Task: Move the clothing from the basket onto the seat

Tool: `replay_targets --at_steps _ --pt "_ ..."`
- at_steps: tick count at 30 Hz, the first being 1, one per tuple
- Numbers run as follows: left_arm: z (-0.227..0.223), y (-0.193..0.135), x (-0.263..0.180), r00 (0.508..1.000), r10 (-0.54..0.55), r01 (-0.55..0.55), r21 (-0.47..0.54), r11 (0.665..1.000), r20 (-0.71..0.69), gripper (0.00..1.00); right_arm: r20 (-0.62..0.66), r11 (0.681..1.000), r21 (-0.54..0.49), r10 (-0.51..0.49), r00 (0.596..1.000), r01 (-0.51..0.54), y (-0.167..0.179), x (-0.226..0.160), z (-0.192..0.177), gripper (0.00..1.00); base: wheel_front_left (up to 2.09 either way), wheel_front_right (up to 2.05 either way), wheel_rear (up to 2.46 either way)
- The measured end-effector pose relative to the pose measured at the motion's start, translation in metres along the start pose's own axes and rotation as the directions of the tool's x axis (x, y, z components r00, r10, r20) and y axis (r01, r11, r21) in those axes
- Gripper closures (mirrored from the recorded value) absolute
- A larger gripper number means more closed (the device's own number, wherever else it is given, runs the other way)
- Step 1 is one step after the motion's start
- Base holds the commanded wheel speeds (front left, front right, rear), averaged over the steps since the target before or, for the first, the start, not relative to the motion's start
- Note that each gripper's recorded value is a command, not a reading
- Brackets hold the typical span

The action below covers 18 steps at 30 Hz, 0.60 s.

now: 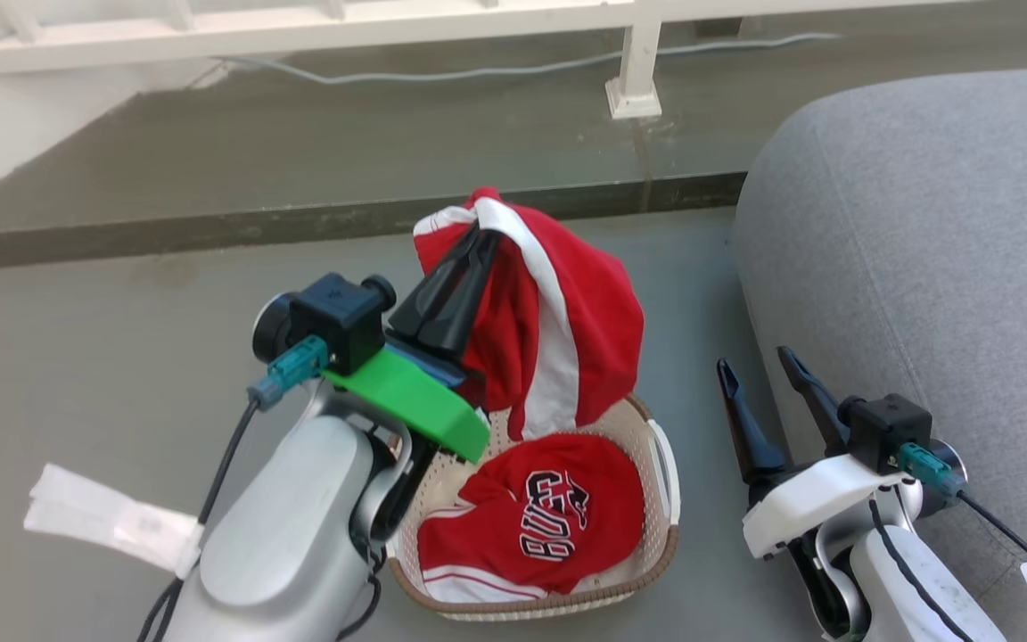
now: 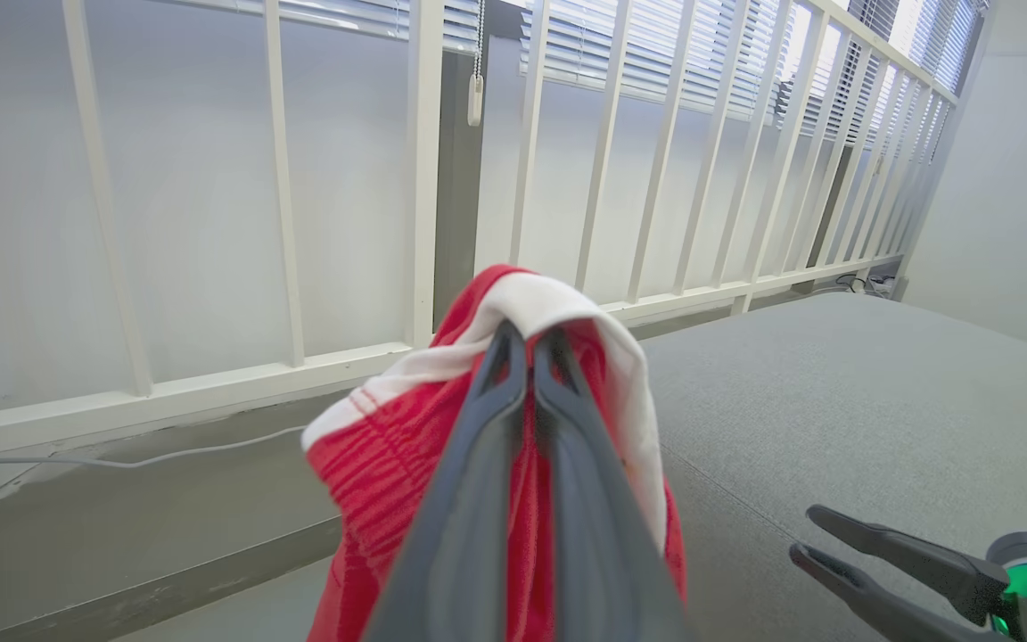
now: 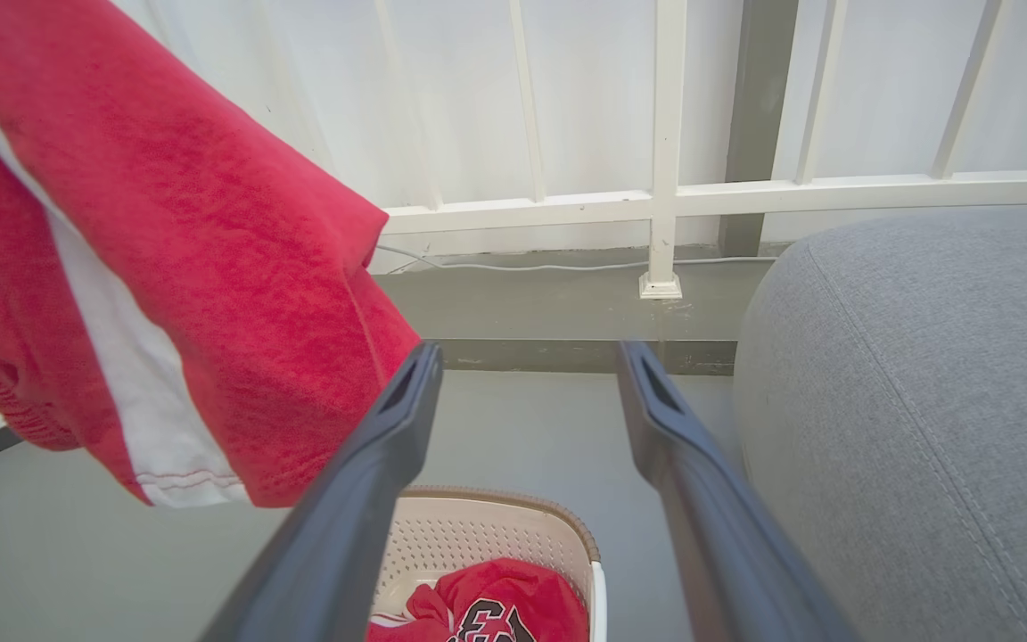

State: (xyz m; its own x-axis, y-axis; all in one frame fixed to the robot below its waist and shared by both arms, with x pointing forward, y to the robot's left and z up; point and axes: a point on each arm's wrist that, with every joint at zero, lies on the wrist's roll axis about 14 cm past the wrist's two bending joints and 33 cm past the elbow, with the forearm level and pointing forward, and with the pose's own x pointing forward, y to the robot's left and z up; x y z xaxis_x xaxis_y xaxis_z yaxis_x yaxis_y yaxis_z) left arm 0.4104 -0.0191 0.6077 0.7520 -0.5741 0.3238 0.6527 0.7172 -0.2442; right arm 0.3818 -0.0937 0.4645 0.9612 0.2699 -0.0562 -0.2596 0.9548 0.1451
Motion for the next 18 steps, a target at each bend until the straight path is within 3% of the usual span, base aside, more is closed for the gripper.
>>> replay_targets --at_steps 18 --pt "0.023 -0.031 -0.029 0.997 0.006 -0.005 -0.006 1.0 0.075 1.0 0.042 1.0 0.016 0.018 0.999 -0.018 0.016 -0.023 0.011 0.0 0.0 0.0 0.0"
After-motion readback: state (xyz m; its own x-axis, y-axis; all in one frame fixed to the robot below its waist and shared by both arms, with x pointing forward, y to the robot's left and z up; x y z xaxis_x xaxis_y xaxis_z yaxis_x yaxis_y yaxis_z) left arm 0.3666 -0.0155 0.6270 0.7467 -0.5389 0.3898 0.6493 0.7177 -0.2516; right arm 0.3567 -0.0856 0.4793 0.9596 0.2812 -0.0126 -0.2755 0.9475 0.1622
